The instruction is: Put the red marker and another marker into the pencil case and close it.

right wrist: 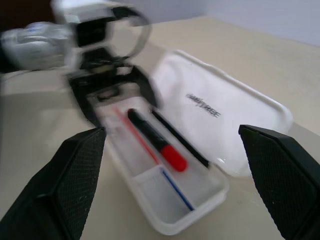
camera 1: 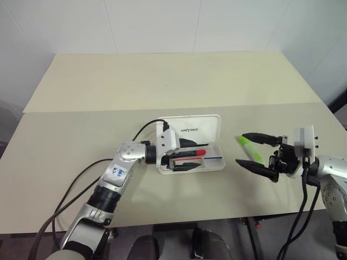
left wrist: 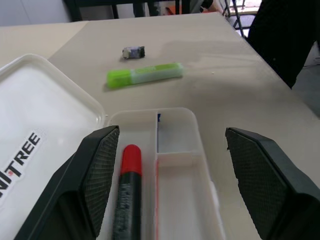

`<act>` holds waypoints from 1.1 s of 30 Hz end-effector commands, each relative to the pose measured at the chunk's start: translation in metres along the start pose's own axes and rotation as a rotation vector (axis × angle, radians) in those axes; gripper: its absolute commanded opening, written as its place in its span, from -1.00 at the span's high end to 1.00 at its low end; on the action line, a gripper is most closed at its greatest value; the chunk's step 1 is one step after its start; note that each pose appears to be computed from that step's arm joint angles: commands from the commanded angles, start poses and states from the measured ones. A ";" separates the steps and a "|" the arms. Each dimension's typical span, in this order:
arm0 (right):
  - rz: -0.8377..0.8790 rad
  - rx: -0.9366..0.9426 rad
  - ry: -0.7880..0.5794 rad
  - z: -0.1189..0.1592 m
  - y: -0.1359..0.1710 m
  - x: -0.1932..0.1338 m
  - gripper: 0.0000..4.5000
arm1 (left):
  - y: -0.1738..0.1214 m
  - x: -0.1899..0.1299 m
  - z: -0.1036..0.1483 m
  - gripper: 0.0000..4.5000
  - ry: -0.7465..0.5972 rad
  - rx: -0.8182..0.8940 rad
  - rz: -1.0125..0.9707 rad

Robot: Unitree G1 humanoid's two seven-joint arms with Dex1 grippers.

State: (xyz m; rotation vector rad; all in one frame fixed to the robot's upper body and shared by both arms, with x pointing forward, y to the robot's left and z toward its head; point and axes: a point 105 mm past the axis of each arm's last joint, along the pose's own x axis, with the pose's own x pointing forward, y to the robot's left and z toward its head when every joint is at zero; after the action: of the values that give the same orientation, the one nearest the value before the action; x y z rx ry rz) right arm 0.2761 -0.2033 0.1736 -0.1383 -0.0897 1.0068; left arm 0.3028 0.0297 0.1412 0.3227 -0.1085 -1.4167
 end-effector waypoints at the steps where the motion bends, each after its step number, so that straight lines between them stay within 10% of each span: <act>1: -0.254 0.003 0.066 -0.010 -0.013 -0.009 -1.00 | -0.004 -0.014 0.025 -0.62 -0.097 0.029 0.000; 23: -0.751 0.214 0.176 -0.111 -0.026 -0.030 -1.00 | 0.008 -0.121 0.055 -0.62 -0.062 0.055 0.144; 33: -0.623 0.188 0.167 -0.117 -0.024 -0.022 0.47 | 0.005 -0.127 0.052 -0.64 -0.044 0.058 0.168</act>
State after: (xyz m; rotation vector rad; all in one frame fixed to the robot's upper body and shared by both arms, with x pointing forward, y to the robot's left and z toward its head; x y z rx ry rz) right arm 0.3034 -0.2461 0.0702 -0.0147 0.0814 0.3492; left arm 0.2804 0.1481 0.1968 0.2990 -0.1572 -1.2511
